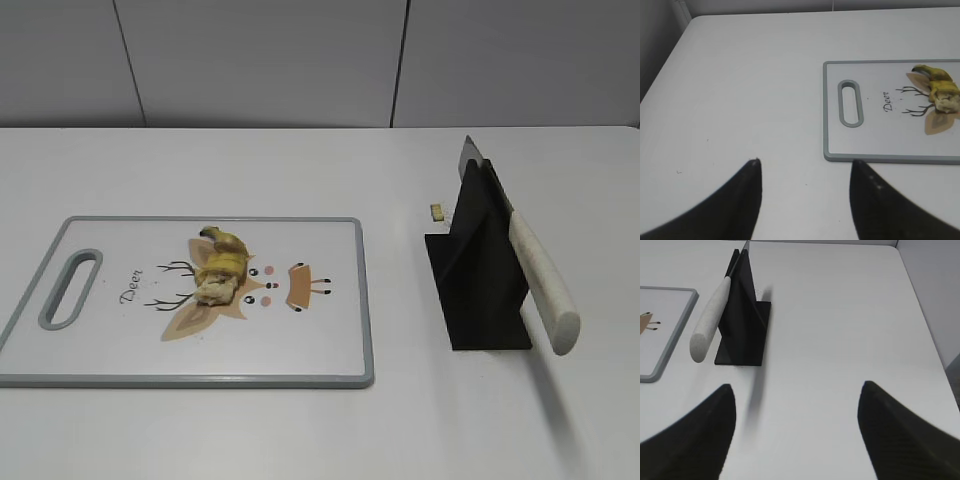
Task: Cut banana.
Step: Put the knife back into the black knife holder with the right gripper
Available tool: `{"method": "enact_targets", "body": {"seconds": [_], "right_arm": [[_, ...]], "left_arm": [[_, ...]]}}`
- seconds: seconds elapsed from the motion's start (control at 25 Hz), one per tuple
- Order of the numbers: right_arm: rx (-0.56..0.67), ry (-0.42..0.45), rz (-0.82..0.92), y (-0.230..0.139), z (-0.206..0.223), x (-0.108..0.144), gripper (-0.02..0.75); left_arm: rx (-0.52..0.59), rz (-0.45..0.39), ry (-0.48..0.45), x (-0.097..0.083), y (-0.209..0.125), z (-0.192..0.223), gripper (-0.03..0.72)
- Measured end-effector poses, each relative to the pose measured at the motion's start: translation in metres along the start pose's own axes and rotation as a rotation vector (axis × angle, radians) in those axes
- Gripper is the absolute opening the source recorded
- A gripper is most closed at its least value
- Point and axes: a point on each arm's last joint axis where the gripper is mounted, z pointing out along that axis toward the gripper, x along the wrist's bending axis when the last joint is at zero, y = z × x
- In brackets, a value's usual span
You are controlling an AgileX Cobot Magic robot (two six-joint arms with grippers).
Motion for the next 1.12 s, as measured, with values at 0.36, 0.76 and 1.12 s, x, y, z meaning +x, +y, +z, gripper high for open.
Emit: {"method": "enact_targets", "body": {"seconds": [0.36,0.76,1.12], "right_arm": [[0.000,0.003,-0.001,0.0000,0.0000,0.0000,0.585],[0.000,0.003,-0.002,0.0000,0.0000,0.0000,0.585],[0.000,0.003,-0.001,0.0000,0.0000,0.0000,0.585]], "left_arm": [[0.000,0.000,0.000,0.0000,0.0000,0.0000,0.530],[0.000,0.000,0.000,0.0000,0.0000,0.0000,0.530],[0.000,-0.001,0.000,0.0000,0.0000,0.0000,0.530]]}}
